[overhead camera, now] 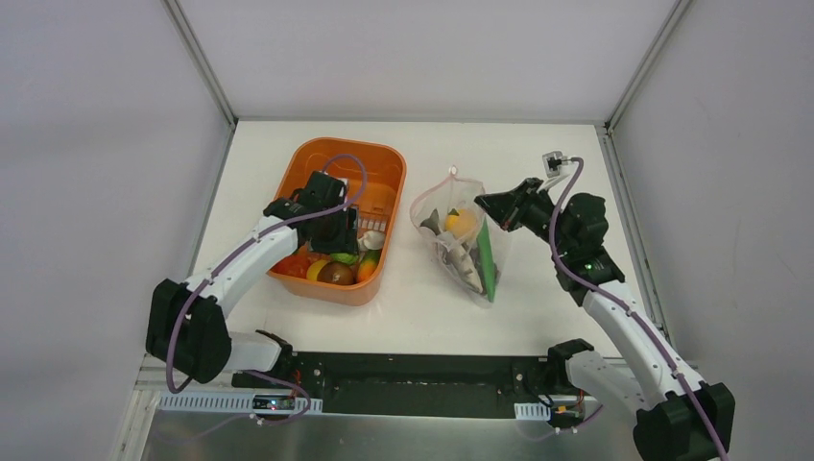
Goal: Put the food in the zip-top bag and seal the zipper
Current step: Pick up the fake fruit from the bin.
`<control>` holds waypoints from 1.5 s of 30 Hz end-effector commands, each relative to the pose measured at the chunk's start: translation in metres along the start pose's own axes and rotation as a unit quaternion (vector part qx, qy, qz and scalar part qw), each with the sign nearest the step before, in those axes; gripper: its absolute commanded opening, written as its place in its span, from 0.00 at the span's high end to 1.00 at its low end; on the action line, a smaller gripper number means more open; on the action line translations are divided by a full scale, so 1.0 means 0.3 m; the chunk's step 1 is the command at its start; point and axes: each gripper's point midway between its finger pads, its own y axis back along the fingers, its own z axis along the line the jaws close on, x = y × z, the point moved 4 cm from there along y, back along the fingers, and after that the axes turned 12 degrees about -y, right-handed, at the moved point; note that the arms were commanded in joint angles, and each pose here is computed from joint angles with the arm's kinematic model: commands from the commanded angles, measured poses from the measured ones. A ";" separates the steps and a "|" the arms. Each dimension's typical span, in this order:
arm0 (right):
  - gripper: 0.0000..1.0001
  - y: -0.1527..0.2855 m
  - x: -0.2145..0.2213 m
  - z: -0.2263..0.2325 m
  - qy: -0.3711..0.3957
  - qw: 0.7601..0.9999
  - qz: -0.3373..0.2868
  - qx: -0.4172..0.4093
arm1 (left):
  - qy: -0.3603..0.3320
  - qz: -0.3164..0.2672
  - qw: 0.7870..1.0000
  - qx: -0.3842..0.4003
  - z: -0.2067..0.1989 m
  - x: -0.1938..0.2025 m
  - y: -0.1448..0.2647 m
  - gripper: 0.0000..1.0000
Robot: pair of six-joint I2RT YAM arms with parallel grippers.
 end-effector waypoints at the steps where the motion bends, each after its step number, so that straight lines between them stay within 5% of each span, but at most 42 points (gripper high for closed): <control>1: 0.96 0.031 -0.035 0.063 -0.001 1.000 -0.011 -0.013 | 0.006 -0.055 0.998 -0.002 0.002 -0.040 0.047 0.70; 14: 0.95 0.065 -0.015 0.078 -0.041 0.999 0.002 0.003 | 0.005 -0.155 0.988 0.021 -0.016 -0.119 0.188 0.73; 23: 0.96 0.054 -0.005 0.076 -0.077 0.997 0.012 0.005 | 0.011 -0.217 0.970 0.109 -0.098 -0.178 0.317 0.73; 33: 0.96 0.039 0.004 0.069 -0.082 0.996 0.029 0.005 | -0.013 -0.322 0.904 0.280 -0.264 -0.282 0.532 0.73; 45: 0.96 0.048 -0.010 0.148 -0.115 0.992 0.039 -0.041 | -0.113 -0.328 0.846 0.404 -0.562 -0.338 0.618 0.72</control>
